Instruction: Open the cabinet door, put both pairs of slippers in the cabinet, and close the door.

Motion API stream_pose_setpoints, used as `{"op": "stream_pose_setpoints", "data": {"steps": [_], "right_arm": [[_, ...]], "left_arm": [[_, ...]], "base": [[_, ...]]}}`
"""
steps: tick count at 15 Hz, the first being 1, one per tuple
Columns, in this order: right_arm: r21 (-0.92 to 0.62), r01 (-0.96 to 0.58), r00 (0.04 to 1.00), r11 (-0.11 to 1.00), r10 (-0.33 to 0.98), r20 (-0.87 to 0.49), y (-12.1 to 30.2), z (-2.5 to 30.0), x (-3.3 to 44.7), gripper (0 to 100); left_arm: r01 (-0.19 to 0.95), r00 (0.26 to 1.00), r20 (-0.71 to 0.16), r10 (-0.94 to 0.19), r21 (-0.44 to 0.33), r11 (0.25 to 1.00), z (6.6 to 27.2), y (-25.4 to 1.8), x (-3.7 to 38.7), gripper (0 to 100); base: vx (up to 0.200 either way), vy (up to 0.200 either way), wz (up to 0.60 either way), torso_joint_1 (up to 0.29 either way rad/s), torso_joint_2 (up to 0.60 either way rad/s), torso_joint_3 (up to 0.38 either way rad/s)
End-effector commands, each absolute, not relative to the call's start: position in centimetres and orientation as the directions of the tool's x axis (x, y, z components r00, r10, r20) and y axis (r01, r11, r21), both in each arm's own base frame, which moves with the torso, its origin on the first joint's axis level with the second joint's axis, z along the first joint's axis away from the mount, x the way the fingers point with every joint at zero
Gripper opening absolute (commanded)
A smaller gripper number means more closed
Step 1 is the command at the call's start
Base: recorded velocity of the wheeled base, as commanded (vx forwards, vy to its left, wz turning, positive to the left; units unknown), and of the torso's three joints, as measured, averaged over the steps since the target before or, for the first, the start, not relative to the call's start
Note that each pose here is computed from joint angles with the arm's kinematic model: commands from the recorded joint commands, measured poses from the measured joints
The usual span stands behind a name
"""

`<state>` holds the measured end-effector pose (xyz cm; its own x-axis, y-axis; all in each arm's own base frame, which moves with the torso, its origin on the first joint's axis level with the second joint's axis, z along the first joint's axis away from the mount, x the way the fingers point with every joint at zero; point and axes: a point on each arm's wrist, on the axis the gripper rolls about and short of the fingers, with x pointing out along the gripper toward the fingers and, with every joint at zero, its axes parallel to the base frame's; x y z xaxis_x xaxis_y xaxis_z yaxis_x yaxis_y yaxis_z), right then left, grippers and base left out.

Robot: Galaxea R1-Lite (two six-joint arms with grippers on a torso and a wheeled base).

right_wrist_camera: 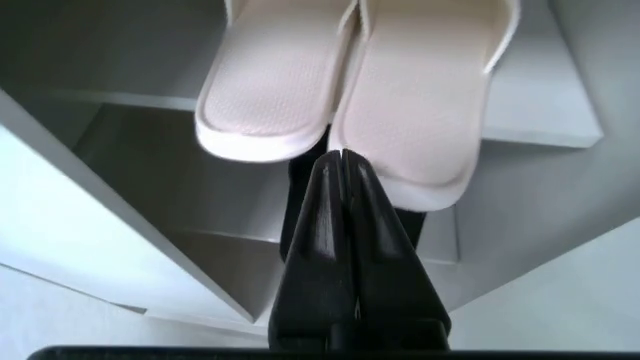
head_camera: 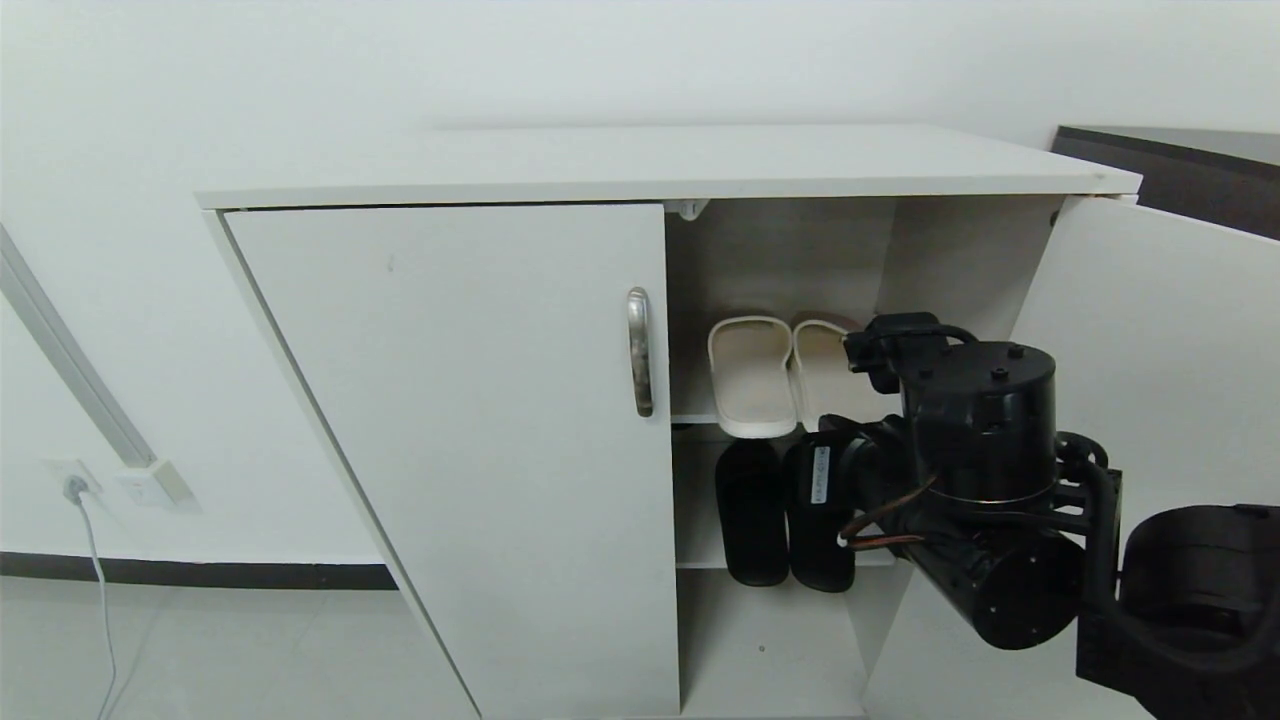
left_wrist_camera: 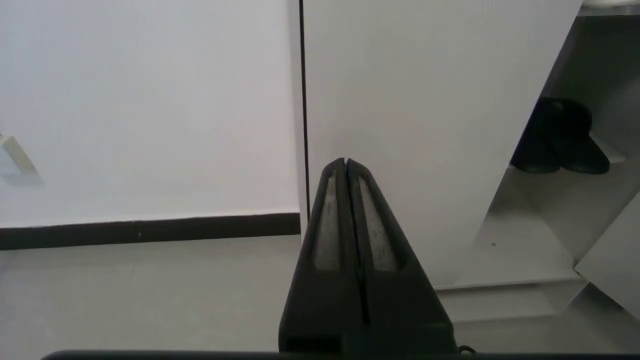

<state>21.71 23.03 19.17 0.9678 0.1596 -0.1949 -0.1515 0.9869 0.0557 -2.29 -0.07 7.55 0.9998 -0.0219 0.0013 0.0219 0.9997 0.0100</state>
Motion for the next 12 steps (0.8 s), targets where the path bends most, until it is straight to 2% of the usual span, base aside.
{"op": "stream_pose_setpoints", "data": {"steps": [1, 5, 12], "right_arm": [[0.046, -0.155, 0.965, 0.987, 0.162, -0.207, 23.36, 18.65, 21.76, 0], [0.041, -0.164, 0.962, 0.986, 0.169, -0.213, 23.52, 18.43, 21.52, 0], [0.035, -0.168, 0.960, 0.985, 0.171, -0.223, 23.61, 18.05, 21.40, 0]], "left_arm": [[0.021, 1.000, 0.000, -0.021, 0.009, 1.000, 7.55, -0.07, -2.28, 0], [0.021, 1.000, 0.000, -0.021, 0.009, 1.000, 7.55, -0.07, -2.28, 0], [0.021, 1.000, 0.000, -0.021, 0.009, 1.000, 7.55, -0.07, -2.28, 0]], "base": [[0.000, 0.000, 0.00, 0.000, 0.00, 0.000], [0.000, 0.000, 0.00, 0.000, 0.00, 0.000], [-0.200, 0.000, 0.00, 0.005, 0.00, 0.001]]}}
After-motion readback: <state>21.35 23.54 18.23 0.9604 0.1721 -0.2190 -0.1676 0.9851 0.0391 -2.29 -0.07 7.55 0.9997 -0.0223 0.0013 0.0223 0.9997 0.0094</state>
